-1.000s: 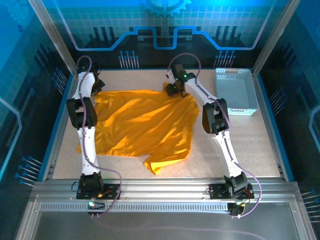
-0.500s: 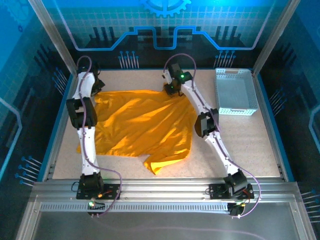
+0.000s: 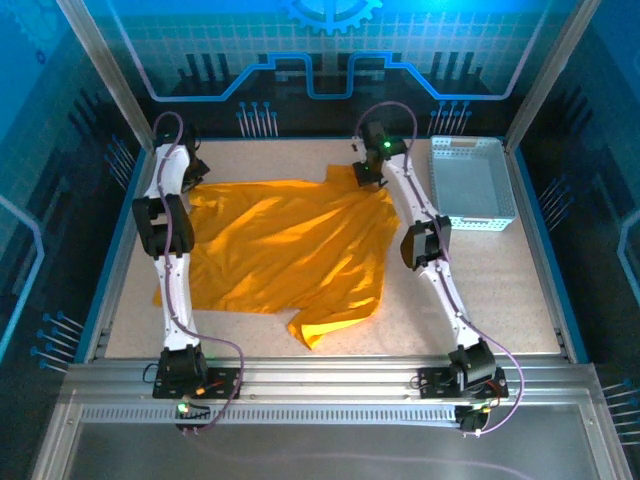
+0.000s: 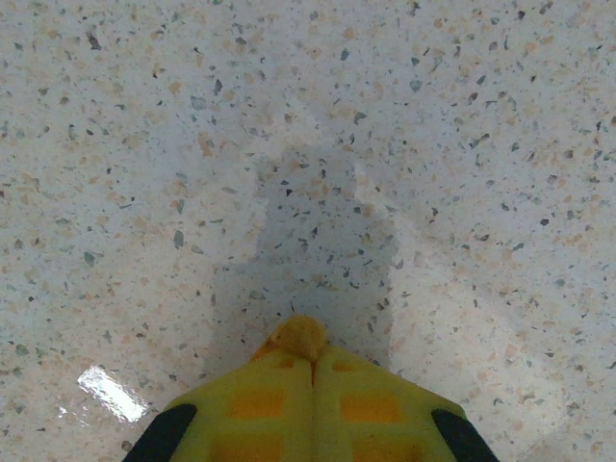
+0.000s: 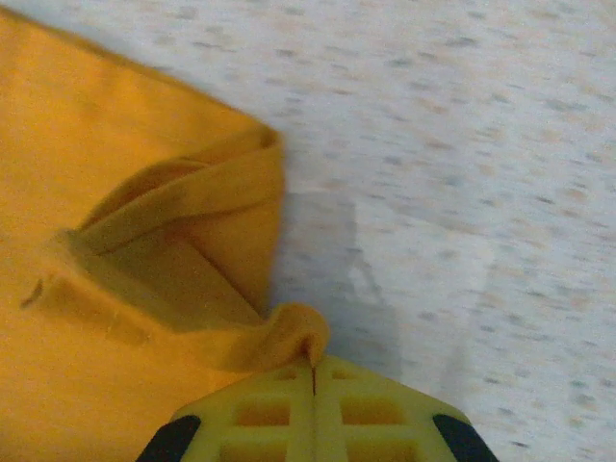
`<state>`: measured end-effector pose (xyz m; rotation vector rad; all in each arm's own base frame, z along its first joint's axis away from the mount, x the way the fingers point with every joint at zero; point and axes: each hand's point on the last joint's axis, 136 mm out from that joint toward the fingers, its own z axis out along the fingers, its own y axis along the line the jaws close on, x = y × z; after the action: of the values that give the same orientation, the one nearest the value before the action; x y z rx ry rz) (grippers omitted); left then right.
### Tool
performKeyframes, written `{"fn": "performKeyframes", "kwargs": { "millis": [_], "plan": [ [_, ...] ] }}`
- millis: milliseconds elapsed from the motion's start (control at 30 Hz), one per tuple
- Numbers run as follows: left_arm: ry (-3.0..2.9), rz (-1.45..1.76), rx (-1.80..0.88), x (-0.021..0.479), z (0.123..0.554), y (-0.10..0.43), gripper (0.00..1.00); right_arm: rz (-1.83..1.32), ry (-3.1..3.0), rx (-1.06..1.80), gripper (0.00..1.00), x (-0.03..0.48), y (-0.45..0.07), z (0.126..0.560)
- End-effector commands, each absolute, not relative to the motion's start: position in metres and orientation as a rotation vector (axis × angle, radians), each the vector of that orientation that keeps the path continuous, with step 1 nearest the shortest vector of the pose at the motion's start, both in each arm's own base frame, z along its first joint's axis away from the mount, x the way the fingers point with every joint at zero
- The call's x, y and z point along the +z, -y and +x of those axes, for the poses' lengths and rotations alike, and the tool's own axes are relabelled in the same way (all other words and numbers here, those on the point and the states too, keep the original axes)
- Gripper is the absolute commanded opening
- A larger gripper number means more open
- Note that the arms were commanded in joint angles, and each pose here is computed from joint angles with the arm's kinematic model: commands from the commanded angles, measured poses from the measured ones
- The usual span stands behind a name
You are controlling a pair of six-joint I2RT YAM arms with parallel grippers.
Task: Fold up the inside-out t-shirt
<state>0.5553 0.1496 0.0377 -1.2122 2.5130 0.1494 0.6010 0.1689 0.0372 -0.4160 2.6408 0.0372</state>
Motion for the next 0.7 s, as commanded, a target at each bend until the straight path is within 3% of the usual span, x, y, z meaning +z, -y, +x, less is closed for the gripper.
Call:
{"fn": "performKeyframes", "kwargs": {
  "millis": [0, 267, 400, 467, 567, 667],
  "plan": [
    [-2.501, -1.228, 0.167, 0.050, 0.548, -0.158, 0.00, -0.316, -2.549, 0.048, 0.01, 0.094, -0.153, 0.611],
    [-2.501, -1.233, 0.173, 0.049, 0.547, -0.158, 0.00, -0.171, -2.498, 0.106, 0.08, 0.111, -0.114, 0.630],
    [-2.499, -1.240, 0.159, 0.049, 0.547, -0.157, 0.02, -0.231, -2.483, 0.148, 0.41, 0.118, -0.122, 0.628],
    [-2.507, -1.230, 0.142, 0.051, 0.548, -0.155, 0.15, -0.214, -2.479, 0.127, 0.49, 0.125, -0.118, 0.627],
    [-2.521, -1.200, 0.091, 0.063, 0.549, -0.148, 0.36, -0.183, -2.475, 0.105, 0.51, 0.147, -0.112, 0.619],
    [-2.513, -1.183, 0.030, 0.091, 0.547, -0.140, 0.47, -0.163, -2.481, 0.108, 0.51, 0.178, -0.108, 0.602]
  ]
}}
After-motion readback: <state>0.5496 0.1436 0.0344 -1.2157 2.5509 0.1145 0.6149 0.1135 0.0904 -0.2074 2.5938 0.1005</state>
